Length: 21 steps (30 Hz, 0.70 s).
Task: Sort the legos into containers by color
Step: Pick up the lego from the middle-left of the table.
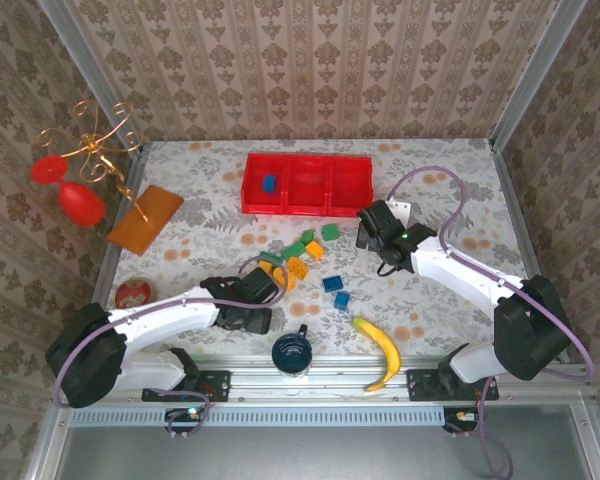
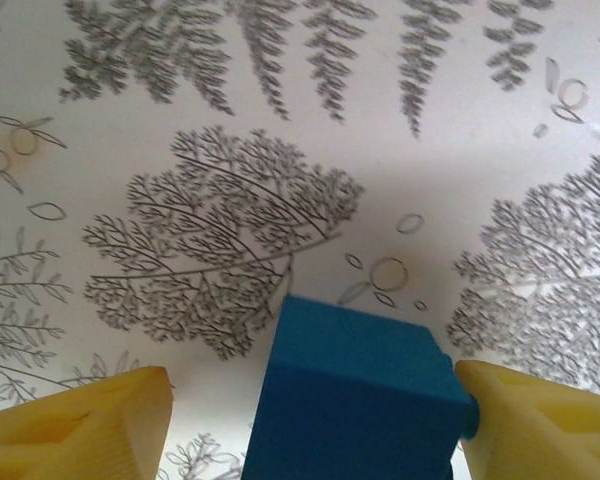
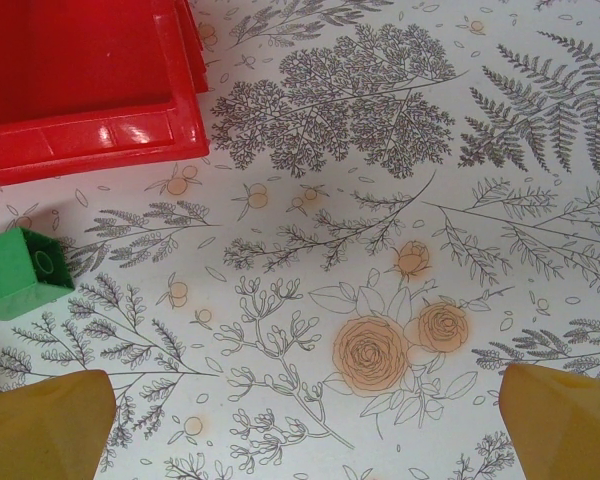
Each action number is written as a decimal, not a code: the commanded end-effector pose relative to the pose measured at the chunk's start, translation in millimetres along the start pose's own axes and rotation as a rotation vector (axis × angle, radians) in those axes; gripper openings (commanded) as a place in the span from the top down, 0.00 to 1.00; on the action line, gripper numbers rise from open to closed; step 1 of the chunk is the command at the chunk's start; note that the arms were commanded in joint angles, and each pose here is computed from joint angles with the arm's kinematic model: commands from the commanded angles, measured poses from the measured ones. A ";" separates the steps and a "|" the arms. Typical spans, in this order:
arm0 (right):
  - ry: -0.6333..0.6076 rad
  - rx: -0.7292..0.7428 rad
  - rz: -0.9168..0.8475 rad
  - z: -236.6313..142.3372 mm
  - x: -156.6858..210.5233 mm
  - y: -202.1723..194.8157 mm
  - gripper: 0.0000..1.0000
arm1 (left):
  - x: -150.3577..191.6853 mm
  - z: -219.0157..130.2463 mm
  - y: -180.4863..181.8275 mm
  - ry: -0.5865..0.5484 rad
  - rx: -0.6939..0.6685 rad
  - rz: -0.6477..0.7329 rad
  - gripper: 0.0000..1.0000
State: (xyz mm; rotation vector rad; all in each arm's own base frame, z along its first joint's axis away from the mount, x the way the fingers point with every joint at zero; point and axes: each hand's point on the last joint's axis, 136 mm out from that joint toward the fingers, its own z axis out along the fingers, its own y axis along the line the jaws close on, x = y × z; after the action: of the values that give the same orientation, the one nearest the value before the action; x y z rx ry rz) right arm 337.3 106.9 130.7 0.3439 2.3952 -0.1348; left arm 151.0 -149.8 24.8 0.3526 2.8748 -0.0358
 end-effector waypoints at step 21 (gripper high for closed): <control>-0.005 0.014 0.027 -2.1 -3.2 0.4 0.00 | 6.7 22.3 9.5 0.044 0.035 -0.144 0.54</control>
State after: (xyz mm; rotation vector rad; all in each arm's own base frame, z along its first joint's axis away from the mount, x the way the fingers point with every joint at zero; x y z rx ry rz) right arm 336.9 106.7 127.6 0.3456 2.4034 -0.1418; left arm 163.8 -141.5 13.3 0.1850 2.8864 -0.0768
